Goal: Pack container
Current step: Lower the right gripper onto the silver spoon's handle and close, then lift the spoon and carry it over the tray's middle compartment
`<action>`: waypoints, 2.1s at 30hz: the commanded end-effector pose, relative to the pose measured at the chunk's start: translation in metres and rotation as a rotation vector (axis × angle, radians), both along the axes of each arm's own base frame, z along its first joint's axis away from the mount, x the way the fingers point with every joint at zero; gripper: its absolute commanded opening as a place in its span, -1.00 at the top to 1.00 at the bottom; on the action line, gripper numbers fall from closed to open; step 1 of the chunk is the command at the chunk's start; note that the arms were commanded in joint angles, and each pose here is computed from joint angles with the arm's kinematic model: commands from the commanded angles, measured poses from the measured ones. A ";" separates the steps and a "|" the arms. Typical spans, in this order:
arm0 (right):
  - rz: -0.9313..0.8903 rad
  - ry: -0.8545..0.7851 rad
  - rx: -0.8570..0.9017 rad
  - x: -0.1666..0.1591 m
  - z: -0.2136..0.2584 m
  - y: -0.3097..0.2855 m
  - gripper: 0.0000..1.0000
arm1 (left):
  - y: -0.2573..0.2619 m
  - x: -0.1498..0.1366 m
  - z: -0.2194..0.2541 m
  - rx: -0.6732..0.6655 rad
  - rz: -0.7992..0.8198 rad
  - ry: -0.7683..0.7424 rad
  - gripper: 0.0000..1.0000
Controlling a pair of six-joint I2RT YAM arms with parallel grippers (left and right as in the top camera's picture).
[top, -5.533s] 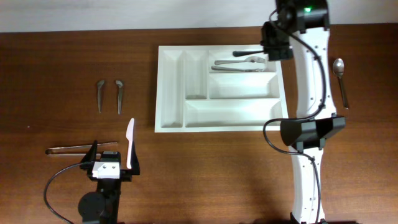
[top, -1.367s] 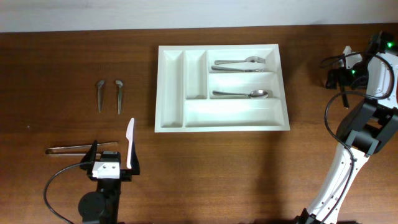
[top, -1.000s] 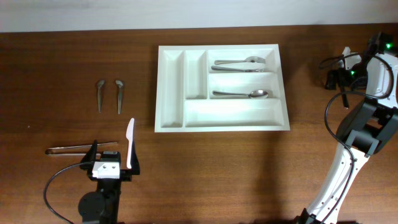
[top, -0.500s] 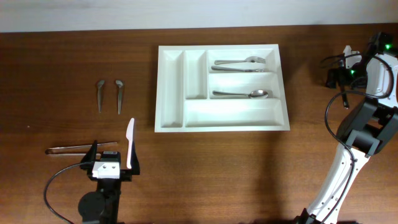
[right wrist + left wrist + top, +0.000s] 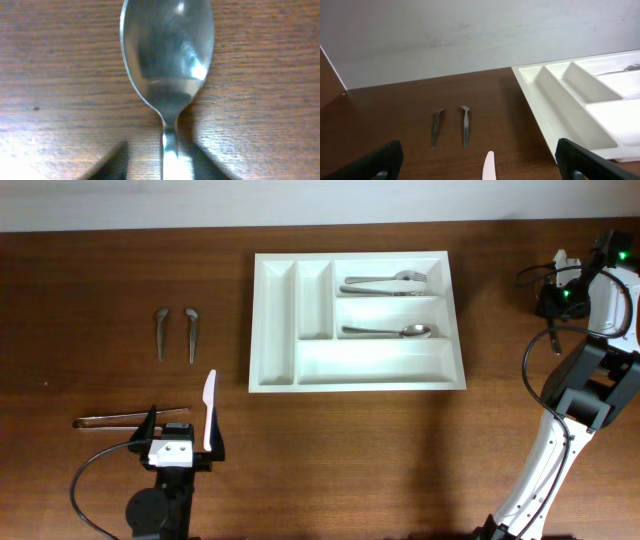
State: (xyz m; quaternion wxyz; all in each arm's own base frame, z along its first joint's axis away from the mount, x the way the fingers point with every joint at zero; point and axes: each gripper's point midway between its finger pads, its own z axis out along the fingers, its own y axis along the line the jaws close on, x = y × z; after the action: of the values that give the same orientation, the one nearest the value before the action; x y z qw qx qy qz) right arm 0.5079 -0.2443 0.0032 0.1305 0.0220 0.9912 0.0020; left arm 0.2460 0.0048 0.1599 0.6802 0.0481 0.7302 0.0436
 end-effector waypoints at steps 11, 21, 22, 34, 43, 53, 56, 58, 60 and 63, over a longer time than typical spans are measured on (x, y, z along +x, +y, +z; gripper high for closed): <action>-0.114 0.050 0.055 -0.009 -0.020 0.005 0.92 | 0.001 0.000 -0.002 0.010 0.005 0.000 -0.99; -0.246 -0.180 0.102 0.030 0.095 0.019 0.92 | 0.001 0.000 -0.002 0.010 0.005 0.001 -0.99; -0.279 -0.234 0.128 0.038 0.122 0.027 0.93 | 0.001 0.000 -0.002 0.010 0.005 0.000 -0.98; -0.567 -0.360 0.547 0.058 0.238 0.146 0.92 | 0.001 0.000 -0.002 0.010 0.005 0.000 -0.98; -1.030 -0.074 0.792 0.044 0.224 0.224 0.93 | 0.001 0.000 -0.002 0.010 0.005 0.000 -0.98; -1.340 0.103 0.673 0.011 0.197 0.285 0.92 | 0.001 0.000 -0.002 0.010 0.005 0.000 -0.98; -1.375 0.097 0.654 0.009 0.195 0.302 0.92 | 0.001 0.000 -0.002 0.010 0.005 0.000 -0.98; -1.420 0.097 0.643 0.008 0.193 0.313 0.92 | 0.001 0.000 -0.002 0.010 0.005 0.001 -0.99; -1.452 0.096 0.614 0.005 0.187 0.325 0.92 | 0.001 0.000 -0.002 0.010 0.005 0.000 -0.99; -1.470 0.092 0.553 0.001 0.176 0.335 0.92 | 0.001 0.000 -0.002 0.010 0.005 0.000 -0.98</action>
State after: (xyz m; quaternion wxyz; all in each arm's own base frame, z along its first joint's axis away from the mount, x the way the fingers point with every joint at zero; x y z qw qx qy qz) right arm 0.5143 0.0883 0.1838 0.0293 0.6712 0.7140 0.1968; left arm 0.2460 0.0048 0.1599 0.6802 0.0481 0.7302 0.0436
